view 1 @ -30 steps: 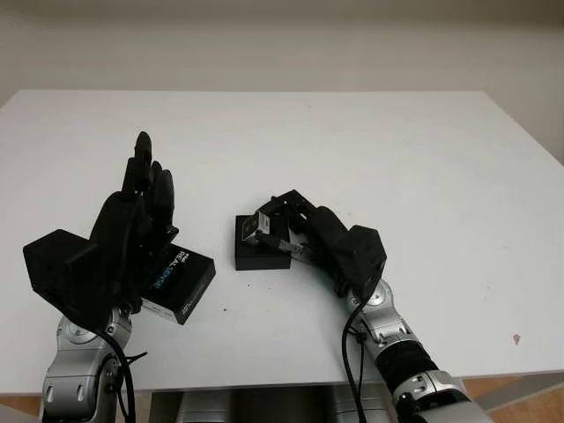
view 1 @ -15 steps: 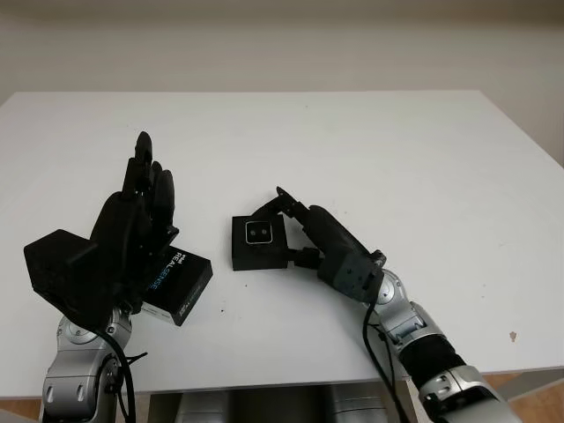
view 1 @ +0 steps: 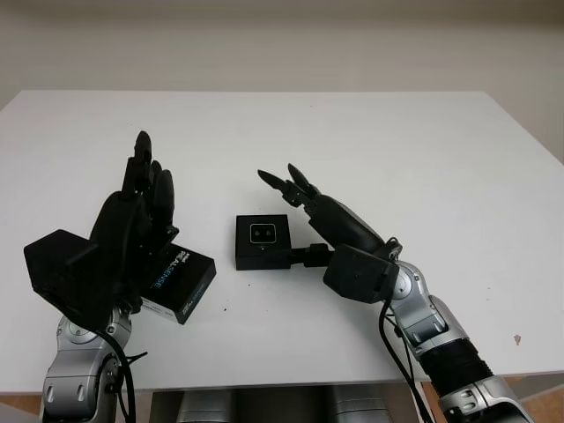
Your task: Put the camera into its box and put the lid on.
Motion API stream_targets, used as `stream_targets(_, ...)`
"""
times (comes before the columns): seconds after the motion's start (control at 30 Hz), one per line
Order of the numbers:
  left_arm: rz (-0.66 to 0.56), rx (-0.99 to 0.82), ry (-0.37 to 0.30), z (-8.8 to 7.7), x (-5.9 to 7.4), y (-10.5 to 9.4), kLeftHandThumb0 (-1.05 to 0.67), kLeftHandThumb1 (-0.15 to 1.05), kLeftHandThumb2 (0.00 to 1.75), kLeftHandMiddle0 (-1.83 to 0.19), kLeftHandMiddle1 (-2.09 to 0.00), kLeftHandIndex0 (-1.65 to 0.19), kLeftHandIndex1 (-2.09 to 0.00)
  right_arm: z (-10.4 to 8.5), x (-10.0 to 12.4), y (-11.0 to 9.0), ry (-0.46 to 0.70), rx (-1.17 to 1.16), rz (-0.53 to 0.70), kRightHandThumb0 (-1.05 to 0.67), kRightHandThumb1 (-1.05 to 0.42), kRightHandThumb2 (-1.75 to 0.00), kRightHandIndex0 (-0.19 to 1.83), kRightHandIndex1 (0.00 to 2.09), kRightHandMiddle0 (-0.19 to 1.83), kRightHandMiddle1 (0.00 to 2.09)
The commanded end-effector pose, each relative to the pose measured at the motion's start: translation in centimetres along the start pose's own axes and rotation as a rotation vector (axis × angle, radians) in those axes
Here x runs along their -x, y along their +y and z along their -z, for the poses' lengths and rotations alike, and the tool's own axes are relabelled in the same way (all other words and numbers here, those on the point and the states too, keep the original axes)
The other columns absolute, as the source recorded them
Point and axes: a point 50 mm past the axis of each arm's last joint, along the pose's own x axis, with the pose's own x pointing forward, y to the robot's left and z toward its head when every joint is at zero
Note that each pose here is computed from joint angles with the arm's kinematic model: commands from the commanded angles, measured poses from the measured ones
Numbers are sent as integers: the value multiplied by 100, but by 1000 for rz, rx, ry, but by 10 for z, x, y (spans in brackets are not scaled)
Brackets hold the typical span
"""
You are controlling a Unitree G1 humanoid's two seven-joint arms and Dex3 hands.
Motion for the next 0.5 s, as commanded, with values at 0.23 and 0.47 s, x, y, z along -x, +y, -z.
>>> stream_targets(0.23, 19, -211, -101, -32, -5, 22, -84, 105, 58, 19, 0, 19, 0, -11, 7, -30, -35, -370, 164, -73, -105, -18, -19, 1, -16, 5)
stream_targets(0.47, 98, -456, -190, -77, -15, 52, -68, 104, 19, -40, -22, -31, -27, -8, 9, -58, -26, -689, 213, -66, -105, -43, -17, 4, -15, 5)
